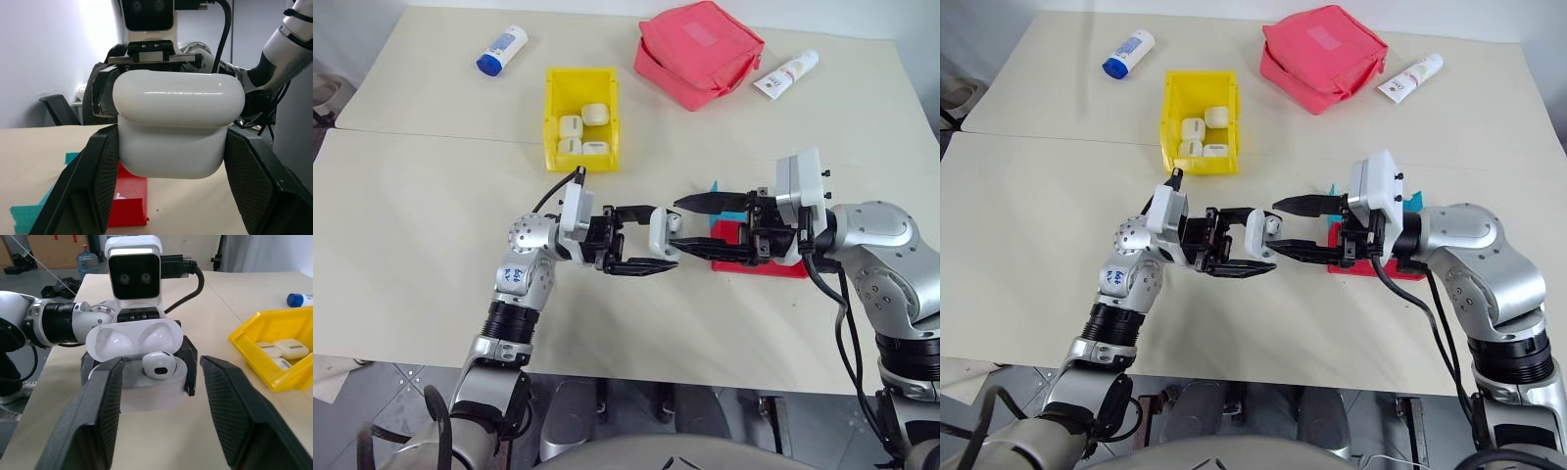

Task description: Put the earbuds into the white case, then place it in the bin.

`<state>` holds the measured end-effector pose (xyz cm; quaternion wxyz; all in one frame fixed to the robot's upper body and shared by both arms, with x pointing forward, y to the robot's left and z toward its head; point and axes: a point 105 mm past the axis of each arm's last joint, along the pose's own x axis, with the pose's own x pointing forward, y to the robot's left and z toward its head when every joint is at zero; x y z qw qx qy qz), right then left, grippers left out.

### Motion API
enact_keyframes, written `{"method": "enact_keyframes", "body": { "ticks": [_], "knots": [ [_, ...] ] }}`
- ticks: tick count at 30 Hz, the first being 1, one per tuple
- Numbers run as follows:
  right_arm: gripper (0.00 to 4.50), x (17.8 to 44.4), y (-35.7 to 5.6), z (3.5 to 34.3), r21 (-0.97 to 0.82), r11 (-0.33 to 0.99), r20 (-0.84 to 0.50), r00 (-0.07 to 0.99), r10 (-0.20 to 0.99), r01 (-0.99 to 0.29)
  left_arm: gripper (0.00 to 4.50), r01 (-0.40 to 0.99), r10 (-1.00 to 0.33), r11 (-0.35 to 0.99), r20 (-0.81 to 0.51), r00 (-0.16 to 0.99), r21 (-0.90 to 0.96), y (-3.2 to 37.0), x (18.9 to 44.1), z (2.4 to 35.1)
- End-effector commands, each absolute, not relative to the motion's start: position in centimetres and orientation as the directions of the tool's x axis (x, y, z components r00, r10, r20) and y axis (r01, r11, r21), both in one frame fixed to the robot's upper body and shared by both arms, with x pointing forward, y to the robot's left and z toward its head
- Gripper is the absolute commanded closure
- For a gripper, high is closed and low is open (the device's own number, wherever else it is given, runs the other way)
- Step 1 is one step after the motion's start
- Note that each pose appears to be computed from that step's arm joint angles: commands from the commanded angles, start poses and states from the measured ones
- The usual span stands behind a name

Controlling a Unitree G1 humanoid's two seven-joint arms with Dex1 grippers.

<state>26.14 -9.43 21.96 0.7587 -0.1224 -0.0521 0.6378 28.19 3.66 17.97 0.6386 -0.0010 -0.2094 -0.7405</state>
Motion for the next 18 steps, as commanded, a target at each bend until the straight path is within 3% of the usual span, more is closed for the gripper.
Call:
{"method": "enact_keyframes", "body": {
  "ticks": [1, 10, 16, 18],
  "knots": [
    [2.06, 25.9, -9.3, 21.9, -0.251, 0.144, -0.119, 0.178, 0.977, -0.957, 1.7, 0.918, -0.925, -0.083, 0.313, -0.216, 0.387, 3.5, 28.0, 19.9],
    [2.06, 26.1, -11.1, 23.3, -0.294, 0.205, -0.143, 0.255, 0.956, -0.934, 1.7, 0.931, -0.941, -0.015, 0.309, -0.136, 0.365, 4.7, 29.8, 19.2],
    [2.06, 26.6, -13.5, 23.7, -0.31, 0.289, -0.175, 0.354, 0.919, -0.905, 1.7, 0.929, -0.948, 0.018, 0.302, -0.101, 0.37, 5.3, 30.6, 19.0],
    [2.06, 26.9, -15.7, 23.4, -0.299, 0.378, -0.187, 0.442, 0.877, -0.876, 1.7, 0.928, -0.948, 0.036, 0.305, -0.085, 0.372, 5.6, 30.8, 19.0]
  ]
}}
